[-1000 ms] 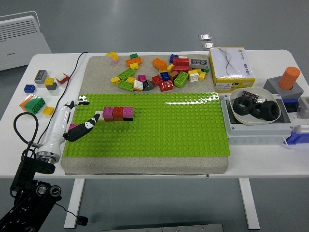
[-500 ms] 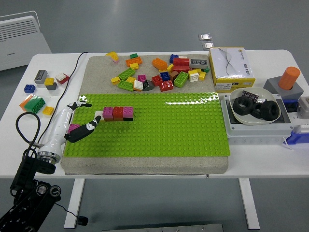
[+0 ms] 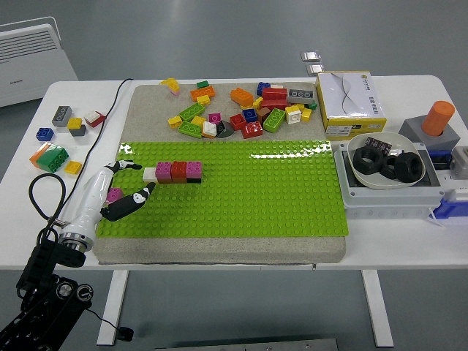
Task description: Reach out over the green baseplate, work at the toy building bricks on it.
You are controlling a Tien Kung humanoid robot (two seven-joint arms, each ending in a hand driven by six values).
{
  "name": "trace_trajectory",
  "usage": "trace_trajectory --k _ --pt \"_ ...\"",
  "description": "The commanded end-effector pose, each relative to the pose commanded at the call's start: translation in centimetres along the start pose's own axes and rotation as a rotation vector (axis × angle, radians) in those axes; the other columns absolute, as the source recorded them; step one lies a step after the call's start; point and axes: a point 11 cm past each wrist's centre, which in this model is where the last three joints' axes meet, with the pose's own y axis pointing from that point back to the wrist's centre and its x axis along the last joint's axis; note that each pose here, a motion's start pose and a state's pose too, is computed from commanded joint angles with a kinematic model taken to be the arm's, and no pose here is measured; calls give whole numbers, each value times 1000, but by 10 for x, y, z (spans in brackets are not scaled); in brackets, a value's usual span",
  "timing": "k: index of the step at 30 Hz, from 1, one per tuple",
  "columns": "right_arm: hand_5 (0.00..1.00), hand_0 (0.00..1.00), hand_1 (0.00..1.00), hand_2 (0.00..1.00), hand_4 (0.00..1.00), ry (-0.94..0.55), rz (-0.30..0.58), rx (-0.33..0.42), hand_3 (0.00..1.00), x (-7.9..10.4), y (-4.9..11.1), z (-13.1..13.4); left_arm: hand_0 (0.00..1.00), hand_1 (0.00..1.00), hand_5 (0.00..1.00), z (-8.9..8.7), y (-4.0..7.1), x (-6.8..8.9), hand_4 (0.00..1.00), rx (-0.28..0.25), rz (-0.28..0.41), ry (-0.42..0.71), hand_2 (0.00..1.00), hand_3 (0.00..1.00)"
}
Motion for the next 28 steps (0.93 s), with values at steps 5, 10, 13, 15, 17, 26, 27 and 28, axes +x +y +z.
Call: trace_trajectory --k 5,10,13,15,17,26,27,28 --pt "998 520 664 760 902 -3 0 -5 838 -1 0 3 865 851 427 -1 0 4 763 -1 4 -4 840 668" --pt "998 520 660 760 903 -19 0 -5 837 0 0 3 868 853 402 1 -2 11 764 -21 5 -5 848 670" --pt "998 520 660 760 903 -24 2 -3 837 1 0 2 868 853 402 1 -3 15 764 -35 -6 -9 848 670" --pt "998 520 658 760 904 -26 3 -2 836 2 0 1 914 886 386 1 -4 18 780 -42 -20 -15 876 682" --pt "998 520 658 760 904 -26 3 -1 836 2 0 1 914 886 386 0 -4 19 780 -44 -30 -21 876 682" --pt "998 520 658 761 905 -31 6 7 836 4 0 -4 883 858 285 3 1 42 798 -127 -79 -102 869 687" --pt "998 520 658 761 905 -31 6 8 836 4 0 -5 883 858 285 5 1 45 798 -138 -72 -102 869 687" --pt "998 520 658 761 905 -31 6 8 836 4 0 -5 883 858 285 7 1 47 798 -148 -65 -101 869 687"
